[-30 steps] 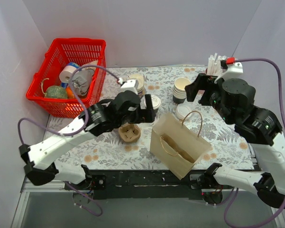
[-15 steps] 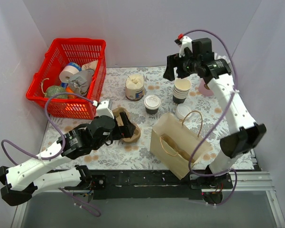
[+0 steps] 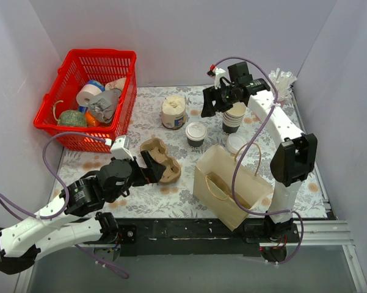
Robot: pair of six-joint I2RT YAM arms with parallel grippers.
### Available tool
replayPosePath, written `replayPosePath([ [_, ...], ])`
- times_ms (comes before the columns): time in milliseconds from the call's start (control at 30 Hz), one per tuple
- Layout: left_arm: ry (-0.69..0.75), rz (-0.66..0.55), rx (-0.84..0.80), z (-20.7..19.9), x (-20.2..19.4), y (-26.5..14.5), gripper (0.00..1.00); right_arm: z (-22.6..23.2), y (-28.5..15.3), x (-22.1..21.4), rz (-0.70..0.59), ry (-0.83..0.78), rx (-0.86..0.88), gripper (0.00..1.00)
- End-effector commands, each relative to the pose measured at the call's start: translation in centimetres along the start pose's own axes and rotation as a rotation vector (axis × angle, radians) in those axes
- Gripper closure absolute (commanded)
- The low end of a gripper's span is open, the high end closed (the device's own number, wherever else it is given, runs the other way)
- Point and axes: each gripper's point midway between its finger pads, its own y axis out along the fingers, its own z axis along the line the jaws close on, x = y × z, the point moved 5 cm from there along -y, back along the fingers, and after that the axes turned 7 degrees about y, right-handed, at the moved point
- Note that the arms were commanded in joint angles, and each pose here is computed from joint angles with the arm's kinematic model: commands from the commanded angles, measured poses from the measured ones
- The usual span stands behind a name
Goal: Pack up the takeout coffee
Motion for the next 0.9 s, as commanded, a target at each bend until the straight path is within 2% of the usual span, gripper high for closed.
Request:
replayPosePath([
  [0, 0.008, -0.005, 0.06, 1.4, -0.5, 0.0, 0.02, -0.4, 3.0, -1.3, 0.05, -0.018, -0.005, 0.22],
  [267, -0.004, -0.015, 0.071, 2.0, -0.6, -0.3, 0.02, -1.1, 5.8, -2.5, 0.102, -0.011, -0.06, 0.24],
  [433, -0.007, -0.012, 0.082, 2.1, -0.8, -0.1, 0.02, -1.4, 6.4, -2.9, 0.117, 0.008, -0.068, 0.3],
  [600, -0.001, -0.012, 0.088, 2.1, -0.7, -0.1, 0.02, -1.4, 6.8, -3.8, 0.149, 0.022, -0.05, 0.41],
  [867, 0.008, -0.016, 0.09, 2.1, -0.6, -0.1, 0.02, -1.6, 7.4, -4.9, 0.189, 0.033, -0.049, 0.43],
])
